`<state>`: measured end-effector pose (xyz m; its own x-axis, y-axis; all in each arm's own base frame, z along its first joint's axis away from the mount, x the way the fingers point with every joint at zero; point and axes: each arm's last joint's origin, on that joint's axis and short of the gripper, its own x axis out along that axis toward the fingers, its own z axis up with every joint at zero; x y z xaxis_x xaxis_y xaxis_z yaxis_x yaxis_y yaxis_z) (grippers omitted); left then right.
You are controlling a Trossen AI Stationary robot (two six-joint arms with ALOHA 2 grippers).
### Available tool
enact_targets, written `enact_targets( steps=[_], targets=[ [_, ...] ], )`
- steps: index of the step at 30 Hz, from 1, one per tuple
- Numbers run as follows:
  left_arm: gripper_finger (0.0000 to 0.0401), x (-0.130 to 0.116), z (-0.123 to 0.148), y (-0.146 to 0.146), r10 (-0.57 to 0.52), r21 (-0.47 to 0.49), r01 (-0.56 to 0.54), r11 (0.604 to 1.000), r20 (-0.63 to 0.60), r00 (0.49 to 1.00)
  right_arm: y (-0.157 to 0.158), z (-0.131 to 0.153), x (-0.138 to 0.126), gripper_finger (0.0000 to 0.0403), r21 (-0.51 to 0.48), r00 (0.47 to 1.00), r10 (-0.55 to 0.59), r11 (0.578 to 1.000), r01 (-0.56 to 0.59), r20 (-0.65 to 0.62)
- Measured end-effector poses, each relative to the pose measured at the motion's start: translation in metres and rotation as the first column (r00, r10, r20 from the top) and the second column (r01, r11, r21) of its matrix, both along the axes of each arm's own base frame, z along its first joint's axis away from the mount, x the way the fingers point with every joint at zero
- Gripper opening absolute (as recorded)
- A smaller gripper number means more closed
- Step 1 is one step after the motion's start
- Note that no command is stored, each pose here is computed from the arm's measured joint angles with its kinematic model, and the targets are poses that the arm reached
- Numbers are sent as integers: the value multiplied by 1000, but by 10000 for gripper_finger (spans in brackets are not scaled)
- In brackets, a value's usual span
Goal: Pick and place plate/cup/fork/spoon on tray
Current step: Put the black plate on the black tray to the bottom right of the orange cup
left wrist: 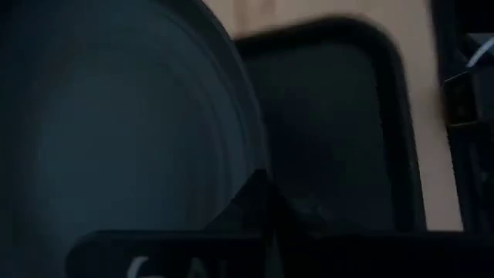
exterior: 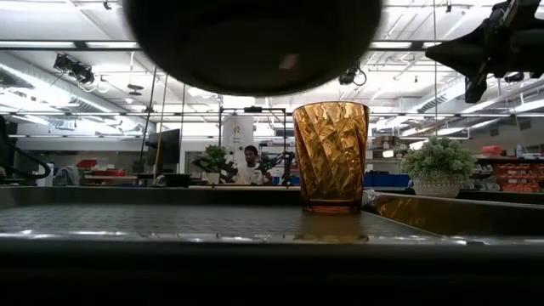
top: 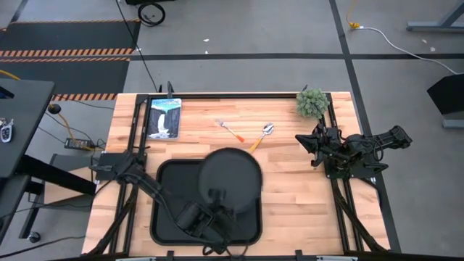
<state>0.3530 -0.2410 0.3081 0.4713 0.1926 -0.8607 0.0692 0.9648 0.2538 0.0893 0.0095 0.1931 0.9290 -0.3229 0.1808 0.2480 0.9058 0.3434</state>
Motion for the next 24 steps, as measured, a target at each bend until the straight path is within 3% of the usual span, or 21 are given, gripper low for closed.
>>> enact_targets(
  steps=[7,12,16,21,24],
  targets=[
    [13,-28,-3,-9,236,-31,-239,971,-82,968,0,0,0,16,0,1000,0,1000,0,0],
    [13,-37,-9,-14,375,-71,-383,921,-110,921,0,0,0,16,0,1000,0,1000,0,0],
    [13,-30,-33,-22,370,-167,-396,903,-165,914,0,0,0,16,0,1000,0,1000,0,0],
    [13,-19,-65,-35,230,-290,-263,920,-146,962,0,0,0,16,0,1000,0,1000,0,0],
    [13,-16,-75,-38,193,-315,-224,922,-127,973,0,0,0,16,0,1000,0,1000,0,0]
  ],
)
